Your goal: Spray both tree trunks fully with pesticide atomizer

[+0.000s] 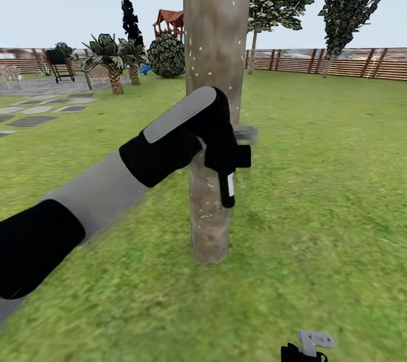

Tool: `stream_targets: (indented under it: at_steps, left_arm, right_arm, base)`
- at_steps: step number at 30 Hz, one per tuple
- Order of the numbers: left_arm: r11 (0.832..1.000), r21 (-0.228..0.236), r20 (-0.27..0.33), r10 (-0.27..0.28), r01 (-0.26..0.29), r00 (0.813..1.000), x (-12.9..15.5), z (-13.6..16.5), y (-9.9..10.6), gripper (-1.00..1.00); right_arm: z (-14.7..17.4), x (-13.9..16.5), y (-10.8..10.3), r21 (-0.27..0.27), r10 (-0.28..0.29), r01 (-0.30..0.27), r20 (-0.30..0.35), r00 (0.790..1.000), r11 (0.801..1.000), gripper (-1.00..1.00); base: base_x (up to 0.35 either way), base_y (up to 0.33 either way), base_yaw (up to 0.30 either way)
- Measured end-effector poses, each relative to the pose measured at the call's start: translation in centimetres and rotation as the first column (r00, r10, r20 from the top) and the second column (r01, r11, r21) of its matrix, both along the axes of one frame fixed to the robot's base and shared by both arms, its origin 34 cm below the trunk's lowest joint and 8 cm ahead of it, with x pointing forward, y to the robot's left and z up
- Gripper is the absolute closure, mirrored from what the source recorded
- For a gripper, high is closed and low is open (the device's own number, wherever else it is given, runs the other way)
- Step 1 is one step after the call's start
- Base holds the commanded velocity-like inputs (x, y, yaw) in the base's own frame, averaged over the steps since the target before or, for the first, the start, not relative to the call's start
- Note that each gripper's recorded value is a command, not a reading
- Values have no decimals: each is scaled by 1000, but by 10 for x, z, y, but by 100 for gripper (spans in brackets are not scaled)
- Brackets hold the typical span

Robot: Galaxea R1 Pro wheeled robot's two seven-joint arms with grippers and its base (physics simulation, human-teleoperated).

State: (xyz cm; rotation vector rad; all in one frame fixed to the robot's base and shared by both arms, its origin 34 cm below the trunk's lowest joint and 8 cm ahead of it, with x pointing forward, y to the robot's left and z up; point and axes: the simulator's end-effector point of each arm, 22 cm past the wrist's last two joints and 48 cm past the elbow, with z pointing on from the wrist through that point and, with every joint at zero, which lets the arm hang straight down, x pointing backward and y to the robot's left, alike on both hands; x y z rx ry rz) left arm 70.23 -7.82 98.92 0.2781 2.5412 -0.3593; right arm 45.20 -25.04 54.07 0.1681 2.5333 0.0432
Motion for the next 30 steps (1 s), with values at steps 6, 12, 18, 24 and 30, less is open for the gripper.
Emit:
stream_targets:
  at_steps: [6, 12, 18, 24, 30]
  left_arm:
    - [1000, -11, 81, 9, -8, 997, 12, 66, 1, 100]
    - [999, -15, 168, 37, -35, 985, 21, 117, 7, 100]
    - [999, -20, 200, 46, -43, 979, 23, 137, 8, 100]
    - [998, -36, 177, 48, -42, 983, 21, 127, 5, 100]
    - [999, -32, -11, 33, -33, 999, 7, 25, 1, 100]
  right_arm:
    - [0, 0, 0, 0, 1, -1, 1, 1000, 1000, 100]
    - [0, 0, 1, 1, 1, -1, 1, 1000, 1000, 100]
    - [1, 1, 0, 1, 1, -1, 2, 1000, 1000, 100]
    - [2, 2, 0, 1, 0, 0, 6, 1000, 1000, 100]
    - [4, 4, 0, 3, -1, 1, 12, 1000, 1000, 100]
  base:
    - [0, 0, 0]
    - [0, 0, 0]
    - [0, 0, 0]
    - [0, 0, 0]
    - [0, 0, -51]
